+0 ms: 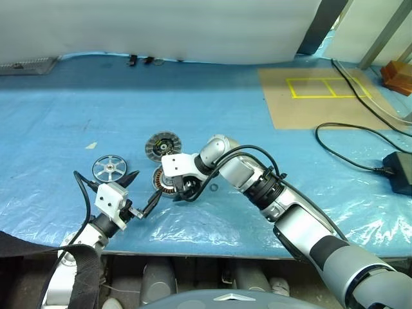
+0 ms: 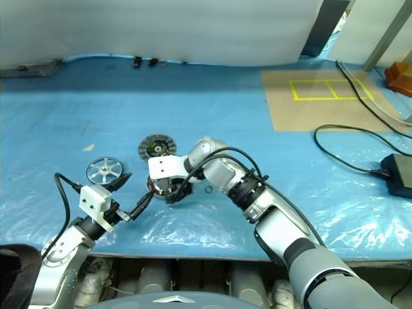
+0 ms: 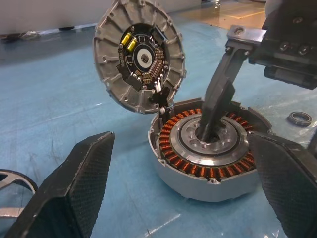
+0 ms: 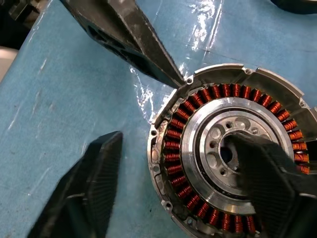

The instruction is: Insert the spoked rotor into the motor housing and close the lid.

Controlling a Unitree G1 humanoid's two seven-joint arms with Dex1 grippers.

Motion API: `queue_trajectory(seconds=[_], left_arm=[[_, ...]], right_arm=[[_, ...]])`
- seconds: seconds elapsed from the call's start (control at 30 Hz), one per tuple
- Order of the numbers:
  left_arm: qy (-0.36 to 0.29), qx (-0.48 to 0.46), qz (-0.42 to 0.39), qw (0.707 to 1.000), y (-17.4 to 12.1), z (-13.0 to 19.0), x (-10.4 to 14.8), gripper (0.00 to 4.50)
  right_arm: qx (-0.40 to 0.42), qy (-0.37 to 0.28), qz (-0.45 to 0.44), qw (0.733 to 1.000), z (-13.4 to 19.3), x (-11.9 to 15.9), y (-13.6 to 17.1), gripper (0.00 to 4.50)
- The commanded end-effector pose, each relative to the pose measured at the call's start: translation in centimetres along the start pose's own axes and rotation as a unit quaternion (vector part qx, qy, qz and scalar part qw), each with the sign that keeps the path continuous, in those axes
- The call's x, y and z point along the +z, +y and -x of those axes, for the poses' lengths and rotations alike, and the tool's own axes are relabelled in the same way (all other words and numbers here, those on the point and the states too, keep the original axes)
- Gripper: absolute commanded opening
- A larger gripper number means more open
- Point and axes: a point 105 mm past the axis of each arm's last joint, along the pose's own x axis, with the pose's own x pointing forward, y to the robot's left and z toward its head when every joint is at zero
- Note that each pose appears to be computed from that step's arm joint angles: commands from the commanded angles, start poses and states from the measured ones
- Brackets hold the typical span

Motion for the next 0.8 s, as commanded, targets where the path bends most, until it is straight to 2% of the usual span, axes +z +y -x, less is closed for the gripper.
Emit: queue_trajectory(seconds=[0.03,0.2,0.27,0.33,0.5,0.6,0.77,0.8], left_arm=[[-0.012,-0.007,-0.006,1.0,0.1,-0.2,0.8,4.5],[-0.012,-0.019,-0.004,1.0,0.0,-0.4,0.7,4.5],[-0.011,-0.029,-0.002,1.0,-0.3,-0.6,0.7,4.5],[-0.012,-0.035,-0.001,0.999,-0.5,-0.7,0.8,4.5],[-0.007,-0.053,0.006,0.999,-1.2,-0.7,0.7,4.5],[0.0,-0.066,0.008,0.998,-1.6,-0.6,0.6,4.5],[-0.001,-0.079,0.008,0.997,-1.6,-1.1,0.8,4.5],[-0.001,-0.079,0.008,0.997,-1.6,-1.1,0.8,4.5]], right_arm=[[-0.031,-0.039,0.021,0.999,2.5,2.6,-1.1,4.46],[-0.039,-0.079,0.033,0.996,5.3,3.9,-0.3,4.46],[-0.034,-0.115,0.06,0.991,6.4,4.2,0.8,4.46],[-0.046,-0.152,0.021,0.987,7.2,3.8,1.1,4.46],[-0.138,-0.188,-0.044,0.971,7.9,-0.4,0.9,4.46],[-0.127,-0.191,-0.084,0.97,7.5,-3.2,2.3,4.46],[-0.12,-0.211,-0.132,0.961,6.5,-5.7,3.8,4.46],[-0.122,-0.199,-0.13,0.964,6.2,-6.4,4.1,4.46]])
